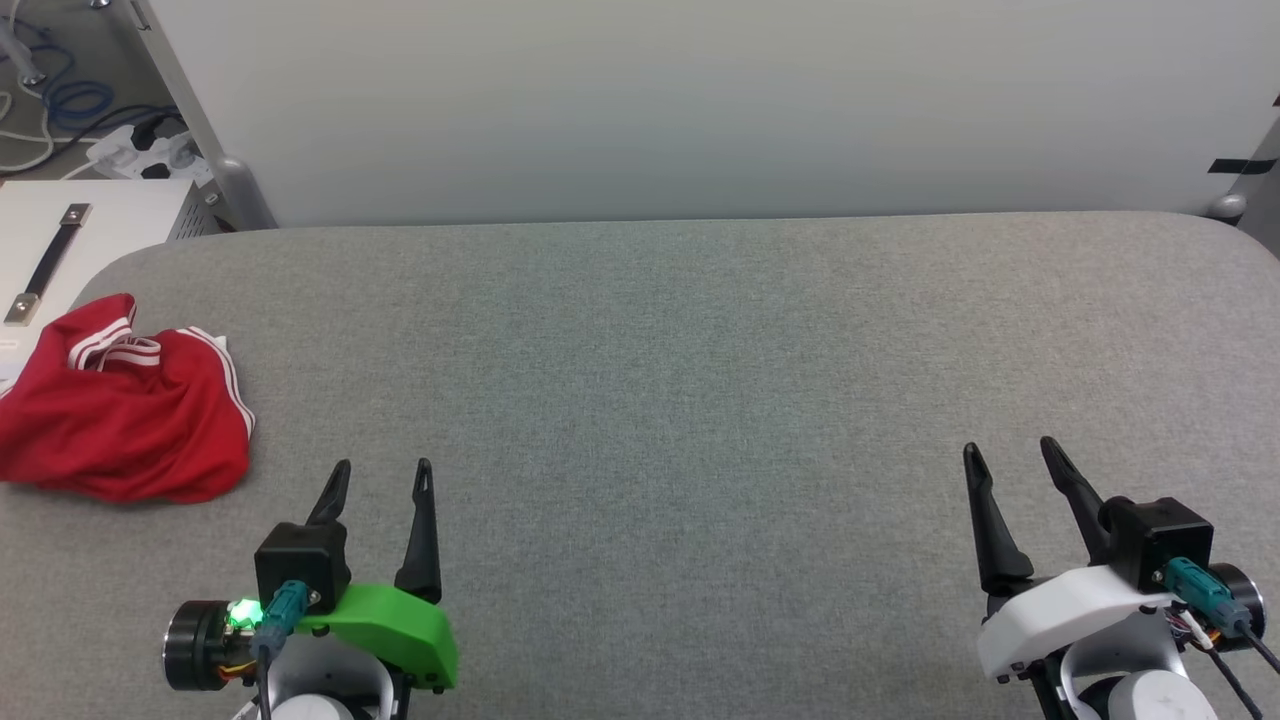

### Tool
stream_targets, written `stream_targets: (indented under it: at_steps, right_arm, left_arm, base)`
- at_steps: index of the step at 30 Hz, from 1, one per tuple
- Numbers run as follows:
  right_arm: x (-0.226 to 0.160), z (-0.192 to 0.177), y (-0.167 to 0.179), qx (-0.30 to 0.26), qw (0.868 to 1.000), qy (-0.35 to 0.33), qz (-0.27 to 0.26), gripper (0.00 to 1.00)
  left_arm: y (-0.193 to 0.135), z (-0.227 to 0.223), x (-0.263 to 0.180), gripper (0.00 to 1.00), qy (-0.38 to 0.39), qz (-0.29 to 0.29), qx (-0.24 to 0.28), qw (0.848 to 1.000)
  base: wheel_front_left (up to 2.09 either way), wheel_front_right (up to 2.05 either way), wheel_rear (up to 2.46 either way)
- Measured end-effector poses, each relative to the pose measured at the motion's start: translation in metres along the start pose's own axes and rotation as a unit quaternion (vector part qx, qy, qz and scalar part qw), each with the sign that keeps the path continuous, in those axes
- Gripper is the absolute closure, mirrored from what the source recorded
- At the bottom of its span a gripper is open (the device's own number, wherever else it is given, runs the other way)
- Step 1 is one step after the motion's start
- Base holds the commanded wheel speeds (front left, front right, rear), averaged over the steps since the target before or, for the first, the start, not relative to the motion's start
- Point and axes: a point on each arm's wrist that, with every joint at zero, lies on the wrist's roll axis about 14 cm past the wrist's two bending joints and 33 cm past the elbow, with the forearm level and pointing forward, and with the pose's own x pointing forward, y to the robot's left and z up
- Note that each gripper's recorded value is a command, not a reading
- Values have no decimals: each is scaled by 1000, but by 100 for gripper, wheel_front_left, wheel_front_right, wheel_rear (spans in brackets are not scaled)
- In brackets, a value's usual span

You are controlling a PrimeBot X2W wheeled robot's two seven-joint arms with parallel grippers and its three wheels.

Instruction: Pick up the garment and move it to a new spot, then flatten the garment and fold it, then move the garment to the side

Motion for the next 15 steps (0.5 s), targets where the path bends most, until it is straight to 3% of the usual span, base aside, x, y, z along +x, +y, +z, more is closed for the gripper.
stream_targets:
  at_steps: [15]
  right_arm:
    - [0, -3, 3, 6, 1000, -5, 4, 0]
  left_arm:
    - [-2, -3, -1, 0, -5, -8, -7, 1000]
  base:
    - [0, 0, 0]
